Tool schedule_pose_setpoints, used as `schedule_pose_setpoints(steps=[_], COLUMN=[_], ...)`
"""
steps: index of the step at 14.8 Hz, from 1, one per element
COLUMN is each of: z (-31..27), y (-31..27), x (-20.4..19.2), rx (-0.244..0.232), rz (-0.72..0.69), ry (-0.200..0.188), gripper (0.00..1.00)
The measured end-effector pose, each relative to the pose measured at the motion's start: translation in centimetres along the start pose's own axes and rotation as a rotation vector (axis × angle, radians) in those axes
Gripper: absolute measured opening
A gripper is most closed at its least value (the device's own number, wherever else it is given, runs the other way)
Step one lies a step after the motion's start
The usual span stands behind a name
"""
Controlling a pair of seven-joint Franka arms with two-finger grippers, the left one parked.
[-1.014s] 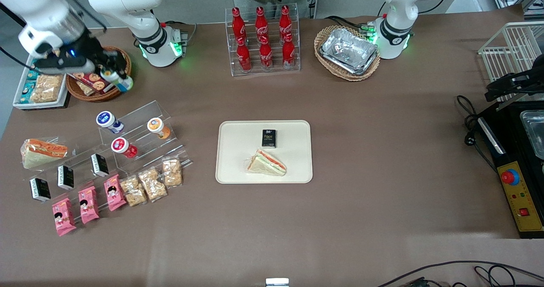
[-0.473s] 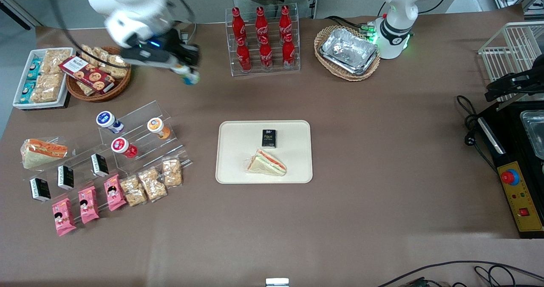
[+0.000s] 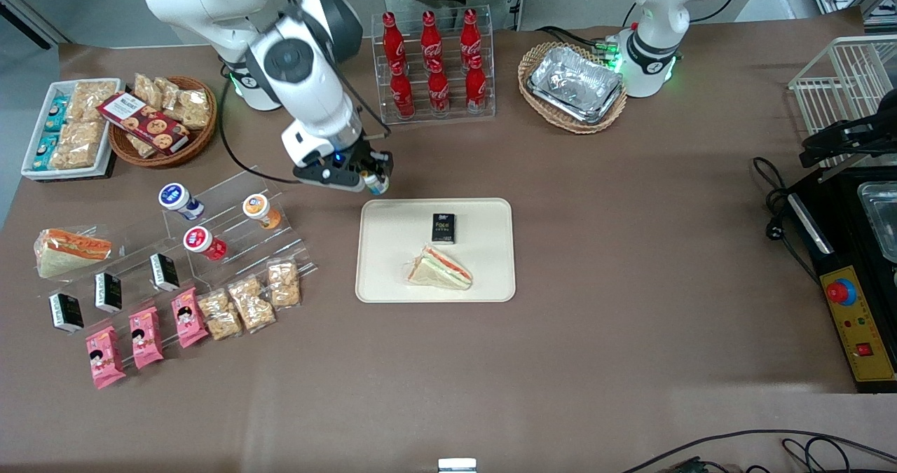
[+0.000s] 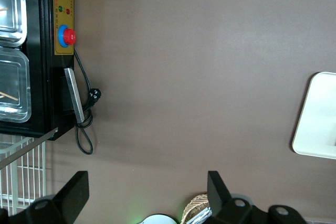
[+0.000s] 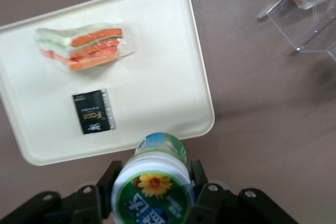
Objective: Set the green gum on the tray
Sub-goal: 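Carry the green gum tub over to the cream tray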
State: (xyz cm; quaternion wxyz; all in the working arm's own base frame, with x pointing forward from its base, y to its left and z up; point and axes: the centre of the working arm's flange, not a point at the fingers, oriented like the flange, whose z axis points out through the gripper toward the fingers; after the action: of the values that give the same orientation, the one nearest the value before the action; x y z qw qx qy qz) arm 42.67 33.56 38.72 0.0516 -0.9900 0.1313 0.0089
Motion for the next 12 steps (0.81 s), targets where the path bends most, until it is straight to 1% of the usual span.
schedule_pose_setpoints(steps=[3, 4, 6, 8, 10, 12], z=[4.7, 6.1, 9.0, 11.6, 13.5, 14.7], y=[0.4, 0.3, 0.1, -0.1, -0.2, -0.3], x=[0.6, 0.8, 1.0, 1.0, 0.8, 0.4], rx=[-0.050, -0.058, -0.064, -0.059, -0.056, -0.066], rz=[-0.028, -0.027, -0.025, -0.015, -0.009, -0.009], ry=[0.039, 0.049, 0.058, 0.060, 0.062, 0.065], gripper=[0.59, 0.59, 0.59, 0.59, 0.59, 0.59])
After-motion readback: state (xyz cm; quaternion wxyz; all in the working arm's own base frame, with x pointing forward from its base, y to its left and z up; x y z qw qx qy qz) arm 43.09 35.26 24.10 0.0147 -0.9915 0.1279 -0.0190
